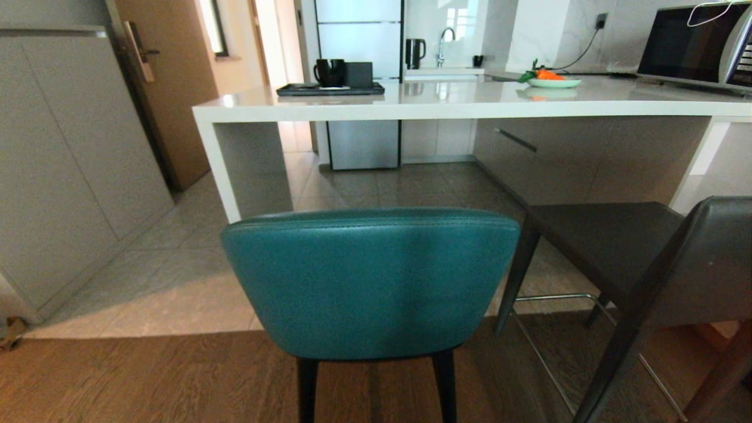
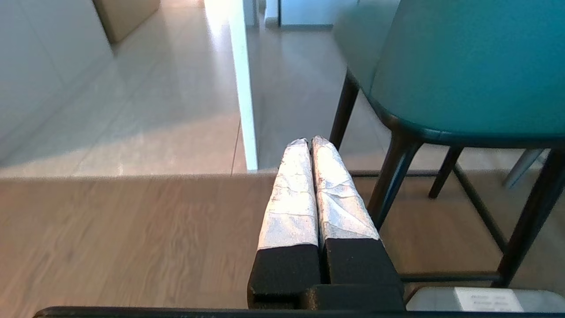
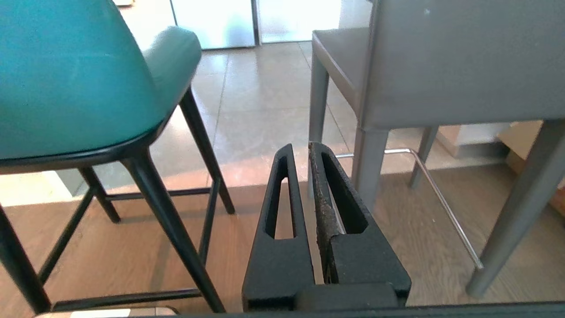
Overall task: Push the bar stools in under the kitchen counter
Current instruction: Push the blue chair back under the dining table
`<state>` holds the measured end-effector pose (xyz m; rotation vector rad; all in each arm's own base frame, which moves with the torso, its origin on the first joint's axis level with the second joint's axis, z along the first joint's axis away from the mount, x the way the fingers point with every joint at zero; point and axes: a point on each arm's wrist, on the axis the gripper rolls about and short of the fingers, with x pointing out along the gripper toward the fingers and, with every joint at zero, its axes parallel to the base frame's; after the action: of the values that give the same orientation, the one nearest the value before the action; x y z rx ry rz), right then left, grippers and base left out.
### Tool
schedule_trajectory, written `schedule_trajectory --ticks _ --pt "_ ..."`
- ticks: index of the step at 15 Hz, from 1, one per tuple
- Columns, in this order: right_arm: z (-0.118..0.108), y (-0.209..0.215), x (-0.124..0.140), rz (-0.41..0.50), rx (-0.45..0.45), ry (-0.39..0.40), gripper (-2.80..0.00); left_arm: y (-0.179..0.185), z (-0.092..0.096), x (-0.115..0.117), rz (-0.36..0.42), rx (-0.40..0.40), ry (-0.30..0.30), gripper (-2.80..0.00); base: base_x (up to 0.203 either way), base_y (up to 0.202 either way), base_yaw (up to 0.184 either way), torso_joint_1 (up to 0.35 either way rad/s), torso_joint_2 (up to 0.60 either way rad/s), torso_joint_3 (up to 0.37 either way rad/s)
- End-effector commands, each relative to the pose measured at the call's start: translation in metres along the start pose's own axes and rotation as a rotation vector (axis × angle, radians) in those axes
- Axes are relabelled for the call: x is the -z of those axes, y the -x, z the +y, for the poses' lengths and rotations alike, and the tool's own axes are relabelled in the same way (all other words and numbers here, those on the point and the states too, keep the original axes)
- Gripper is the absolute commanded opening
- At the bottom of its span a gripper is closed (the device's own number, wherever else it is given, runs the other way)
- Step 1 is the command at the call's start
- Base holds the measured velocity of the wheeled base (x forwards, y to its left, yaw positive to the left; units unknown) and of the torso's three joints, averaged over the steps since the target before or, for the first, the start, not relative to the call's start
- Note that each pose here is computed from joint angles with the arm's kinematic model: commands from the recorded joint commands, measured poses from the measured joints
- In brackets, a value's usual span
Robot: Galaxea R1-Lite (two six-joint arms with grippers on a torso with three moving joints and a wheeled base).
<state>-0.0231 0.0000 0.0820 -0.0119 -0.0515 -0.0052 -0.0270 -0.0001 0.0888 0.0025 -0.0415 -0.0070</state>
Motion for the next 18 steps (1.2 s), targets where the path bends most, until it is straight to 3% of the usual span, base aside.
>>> schedule_trajectory --ticks 1,3,5,8,11,15,18 --pt "0.000 0.001 -0.018 -0.015 0.003 -0.010 -2.80 0.003 0.000 -0.025 -0.006 0.014 0.005 -2.80 0.000 0.000 0.000 0.000 0.00 0.000" --pt "0.000 -0.007 -0.057 0.025 -0.024 -0.087 -2.80 -0.005 -0.001 -0.047 0.059 0.057 0.031 -2.80 0.000 0.000 0.000 0.000 0.00 0.000" --pt "0.002 -0.016 -0.086 0.051 -0.141 -0.135 -2.80 -0.015 -0.001 -0.065 0.109 0.108 0.083 -2.80 0.000 0.000 0.000 0.000 0.00 0.000" --pt "0.006 -0.041 -0.090 0.189 -0.281 -0.131 -2.80 -0.032 -0.005 -0.083 0.198 0.328 0.140 -2.80 0.000 0.000 0.000 0.000 0.00 0.000" --pt "0.010 -0.070 -0.101 0.296 -0.473 -0.168 -2.80 -0.064 -0.011 -0.085 0.316 0.428 0.174 -2.80 0.000 0.000 0.000 0.000 0.00 0.000" --pt "0.020 -0.101 -0.100 0.456 -0.695 -0.232 -2.80 -0.117 -0.024 -0.078 0.394 0.517 0.201 -2.80 0.000 0.000 0.000 0.000 0.00 0.000" --pt "0.036 -0.135 -0.094 0.643 -0.748 -0.314 -2.80 -0.148 -0.039 -0.059 0.520 0.570 0.203 -2.80 0.000 0.000 0.000 0.000 0.00 0.000"
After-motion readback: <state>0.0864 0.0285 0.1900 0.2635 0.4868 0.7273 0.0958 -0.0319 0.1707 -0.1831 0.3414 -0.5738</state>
